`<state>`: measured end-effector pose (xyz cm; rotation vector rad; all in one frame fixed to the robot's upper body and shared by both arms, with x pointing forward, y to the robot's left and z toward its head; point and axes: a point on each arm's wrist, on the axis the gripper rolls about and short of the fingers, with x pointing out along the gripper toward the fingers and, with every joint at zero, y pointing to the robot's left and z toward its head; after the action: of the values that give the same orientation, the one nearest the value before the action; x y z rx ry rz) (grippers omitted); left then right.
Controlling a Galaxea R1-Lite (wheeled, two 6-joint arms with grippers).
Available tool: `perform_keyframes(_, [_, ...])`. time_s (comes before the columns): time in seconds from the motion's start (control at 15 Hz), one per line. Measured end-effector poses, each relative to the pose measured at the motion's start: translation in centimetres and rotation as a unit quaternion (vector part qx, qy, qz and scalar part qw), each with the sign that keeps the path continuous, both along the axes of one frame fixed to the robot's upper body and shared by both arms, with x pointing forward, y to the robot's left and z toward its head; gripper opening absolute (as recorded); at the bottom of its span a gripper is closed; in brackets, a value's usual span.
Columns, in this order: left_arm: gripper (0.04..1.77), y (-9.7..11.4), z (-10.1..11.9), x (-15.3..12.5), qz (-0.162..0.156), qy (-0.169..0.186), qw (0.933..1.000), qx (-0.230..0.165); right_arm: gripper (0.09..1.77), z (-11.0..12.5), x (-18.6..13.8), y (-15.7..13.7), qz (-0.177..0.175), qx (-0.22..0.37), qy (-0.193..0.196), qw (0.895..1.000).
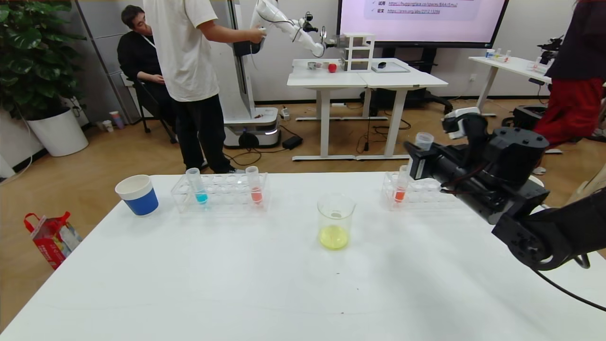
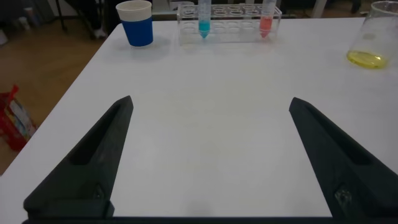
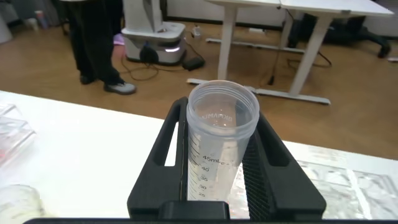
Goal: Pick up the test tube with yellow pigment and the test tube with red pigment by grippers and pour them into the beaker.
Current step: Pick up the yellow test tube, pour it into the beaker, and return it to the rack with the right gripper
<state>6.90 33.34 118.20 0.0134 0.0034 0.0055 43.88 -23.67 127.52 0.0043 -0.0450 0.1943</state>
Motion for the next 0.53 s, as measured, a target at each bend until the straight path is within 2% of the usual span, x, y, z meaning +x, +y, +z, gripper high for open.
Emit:
perform_keyframes(0.2, [1.75,0.0,0.0,0.0,0.0,0.0,1.0,0.0,0.51,0.7,0.9,-5.3,-0.076,-0.006,0.028,0.997])
perform_keyframes(0.53, [1.75,0.0,0.0,0.0,0.0,0.0,1.0,0.0,0.51,3.4,2.4,-15.3,-0.205,-0.004,0.048,0.978])
